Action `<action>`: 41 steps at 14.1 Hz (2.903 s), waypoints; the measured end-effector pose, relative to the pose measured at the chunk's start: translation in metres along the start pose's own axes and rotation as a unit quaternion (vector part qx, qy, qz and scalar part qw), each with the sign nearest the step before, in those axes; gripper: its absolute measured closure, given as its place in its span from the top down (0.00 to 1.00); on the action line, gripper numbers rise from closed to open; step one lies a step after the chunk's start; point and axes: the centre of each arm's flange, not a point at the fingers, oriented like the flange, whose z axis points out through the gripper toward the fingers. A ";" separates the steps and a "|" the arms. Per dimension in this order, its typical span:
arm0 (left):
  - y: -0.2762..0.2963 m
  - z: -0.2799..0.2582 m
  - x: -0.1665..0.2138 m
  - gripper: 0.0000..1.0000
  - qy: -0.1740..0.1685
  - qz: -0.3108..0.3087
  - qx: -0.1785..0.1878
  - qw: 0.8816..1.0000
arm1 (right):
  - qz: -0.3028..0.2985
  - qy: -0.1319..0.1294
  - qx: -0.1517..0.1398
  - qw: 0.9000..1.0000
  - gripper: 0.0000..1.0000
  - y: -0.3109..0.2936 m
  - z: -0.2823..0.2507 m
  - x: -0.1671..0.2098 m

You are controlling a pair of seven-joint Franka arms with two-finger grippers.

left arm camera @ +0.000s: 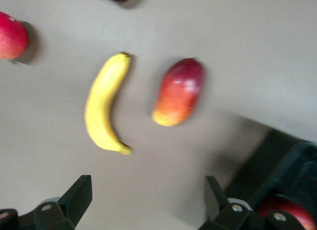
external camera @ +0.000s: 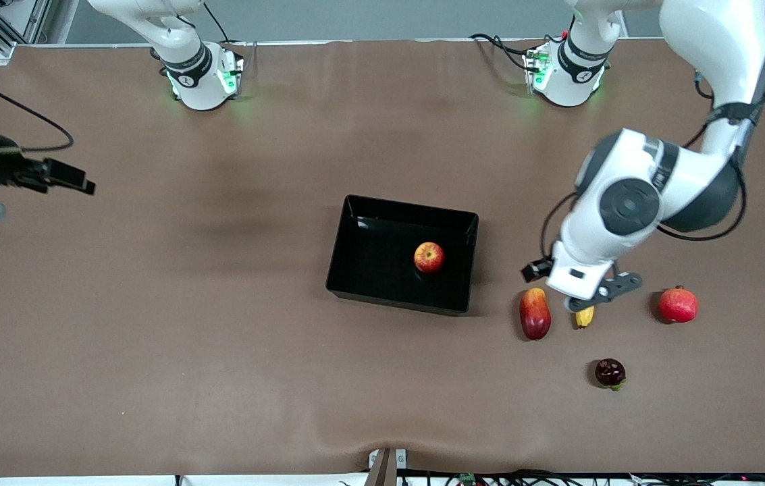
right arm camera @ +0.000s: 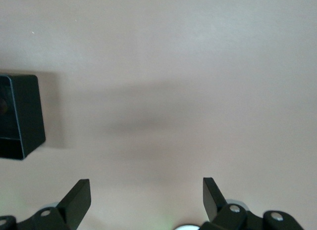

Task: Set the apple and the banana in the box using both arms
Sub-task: 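Move the left gripper to the banana while the right gripper withdraws, then grasp the yellow banana with the left gripper, then carry the banana with the left gripper over the tray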

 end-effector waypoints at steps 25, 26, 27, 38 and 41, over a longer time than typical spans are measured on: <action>-0.095 0.189 0.034 0.39 0.002 0.070 -0.060 0.996 | 0.028 0.033 -0.043 0.998 1.00 -0.010 -0.054 -0.015; -0.085 0.172 0.028 0.39 -0.001 0.081 -0.054 0.995 | 0.028 0.033 -0.044 0.998 1.00 -0.010 -0.054 -0.015; -0.074 0.149 0.020 0.39 0.000 0.094 -0.046 0.995 | 0.028 0.032 -0.044 0.998 1.00 -0.010 -0.053 -0.014; 0.148 -0.009 -0.143 0.39 0.018 0.009 -0.101 0.995 | 0.029 0.028 -0.045 0.998 1.00 -0.009 -0.049 -0.011; 0.206 0.012 -0.179 0.39 -0.002 -0.011 -0.101 0.995 | 0.029 0.028 -0.045 0.998 1.00 -0.008 -0.049 -0.011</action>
